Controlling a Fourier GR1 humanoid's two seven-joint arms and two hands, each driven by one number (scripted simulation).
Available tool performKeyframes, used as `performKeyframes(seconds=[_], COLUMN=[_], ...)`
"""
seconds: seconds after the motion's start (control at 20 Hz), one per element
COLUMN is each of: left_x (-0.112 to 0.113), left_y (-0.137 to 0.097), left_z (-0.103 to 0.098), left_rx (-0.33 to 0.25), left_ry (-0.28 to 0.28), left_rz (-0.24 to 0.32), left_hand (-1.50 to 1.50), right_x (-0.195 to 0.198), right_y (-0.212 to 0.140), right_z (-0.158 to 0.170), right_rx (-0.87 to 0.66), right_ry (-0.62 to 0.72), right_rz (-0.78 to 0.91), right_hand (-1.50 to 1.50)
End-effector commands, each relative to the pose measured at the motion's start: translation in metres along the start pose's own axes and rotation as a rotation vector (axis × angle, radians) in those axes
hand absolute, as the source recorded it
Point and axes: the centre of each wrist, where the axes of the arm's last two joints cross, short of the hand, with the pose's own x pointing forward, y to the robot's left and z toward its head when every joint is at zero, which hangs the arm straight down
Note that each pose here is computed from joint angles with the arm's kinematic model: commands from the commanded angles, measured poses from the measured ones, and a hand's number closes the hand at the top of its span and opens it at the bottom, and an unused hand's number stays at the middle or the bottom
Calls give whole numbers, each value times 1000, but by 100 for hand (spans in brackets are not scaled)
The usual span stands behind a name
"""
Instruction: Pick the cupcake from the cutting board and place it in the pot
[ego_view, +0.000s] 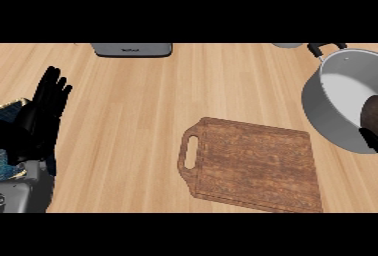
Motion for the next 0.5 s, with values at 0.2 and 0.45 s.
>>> performKeyframes(seconds=[0.2,0.45], left_x=[12,-1], left_y=[-4,-1], left_z=[-9,-13], left_rx=[-22,-14], left_ry=[-19,-16], left_rz=[-3,12], left_hand=[0,0], right_x=[-43,-88], right_y=[-16,15], right_z=[-25,-54], right_rx=[-141,-120], right_ry=[-10,29], right_rz=[423,457], right_hand=[150,150])
